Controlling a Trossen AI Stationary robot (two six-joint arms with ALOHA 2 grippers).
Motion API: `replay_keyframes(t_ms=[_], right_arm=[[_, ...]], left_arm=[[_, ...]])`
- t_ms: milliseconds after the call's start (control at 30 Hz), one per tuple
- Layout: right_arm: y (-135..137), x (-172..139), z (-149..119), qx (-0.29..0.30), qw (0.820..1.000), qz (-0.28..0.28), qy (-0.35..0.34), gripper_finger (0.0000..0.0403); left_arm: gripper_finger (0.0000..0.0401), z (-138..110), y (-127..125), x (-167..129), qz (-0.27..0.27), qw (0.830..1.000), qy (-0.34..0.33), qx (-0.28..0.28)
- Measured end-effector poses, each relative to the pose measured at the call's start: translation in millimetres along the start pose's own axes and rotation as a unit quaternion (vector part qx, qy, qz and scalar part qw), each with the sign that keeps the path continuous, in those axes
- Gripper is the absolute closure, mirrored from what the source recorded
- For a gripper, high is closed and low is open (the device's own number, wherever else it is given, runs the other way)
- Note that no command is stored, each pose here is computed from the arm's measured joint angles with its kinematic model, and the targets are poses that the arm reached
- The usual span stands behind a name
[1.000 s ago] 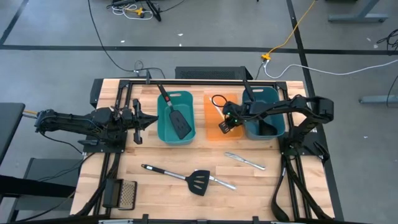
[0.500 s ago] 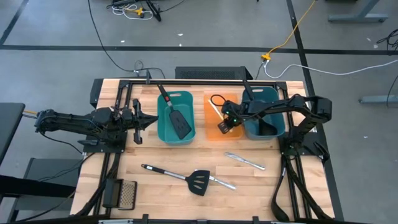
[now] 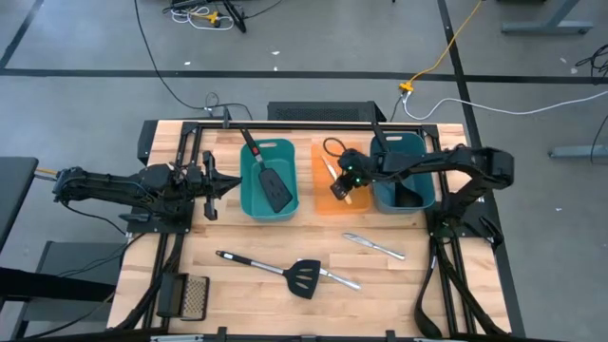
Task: Pick & Place Kitchen Items
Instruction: Put the black spatula into the green bin
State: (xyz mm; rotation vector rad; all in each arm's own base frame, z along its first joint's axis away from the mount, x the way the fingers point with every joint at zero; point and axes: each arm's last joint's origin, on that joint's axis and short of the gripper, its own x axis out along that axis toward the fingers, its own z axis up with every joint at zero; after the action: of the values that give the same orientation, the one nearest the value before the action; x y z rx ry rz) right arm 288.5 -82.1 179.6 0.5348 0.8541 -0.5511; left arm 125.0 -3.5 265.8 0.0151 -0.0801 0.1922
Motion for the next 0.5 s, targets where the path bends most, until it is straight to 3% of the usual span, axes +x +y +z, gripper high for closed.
replay_keyframes(t_ms=[100, 200, 267, 400, 500], right_arm=[[14, -26, 14, -0.056, 0.993, 0.032, -0.095, 0.0259], [31, -63, 23, -0.133, 0.968, 0.074, -0.199, 0.0281], [43, -93, 26, -0.175, 0.940, 0.109, -0.271, 0.0308], [59, -156, 20, -0.258, 0.865, 0.200, -0.381, 0.0384], [60, -196, 8, -0.284, 0.824, 0.241, -0.427, 0.0388]], left_arm=[[0.0387, 0, 0, 0, 0.000, 1.000, 0.000, -0.001], [0.0387, 0, 0, 0, 0.000, 1.000, 0.000, -0.001], [0.0387, 0, 0, 0, 0.000, 1.000, 0.000, 0.000], [0.0387, 0, 0, 0, 0.000, 1.000, 0.000, -0.001], [0.0387, 0, 0, 0, 0.000, 1.000, 0.000, -0.001]])
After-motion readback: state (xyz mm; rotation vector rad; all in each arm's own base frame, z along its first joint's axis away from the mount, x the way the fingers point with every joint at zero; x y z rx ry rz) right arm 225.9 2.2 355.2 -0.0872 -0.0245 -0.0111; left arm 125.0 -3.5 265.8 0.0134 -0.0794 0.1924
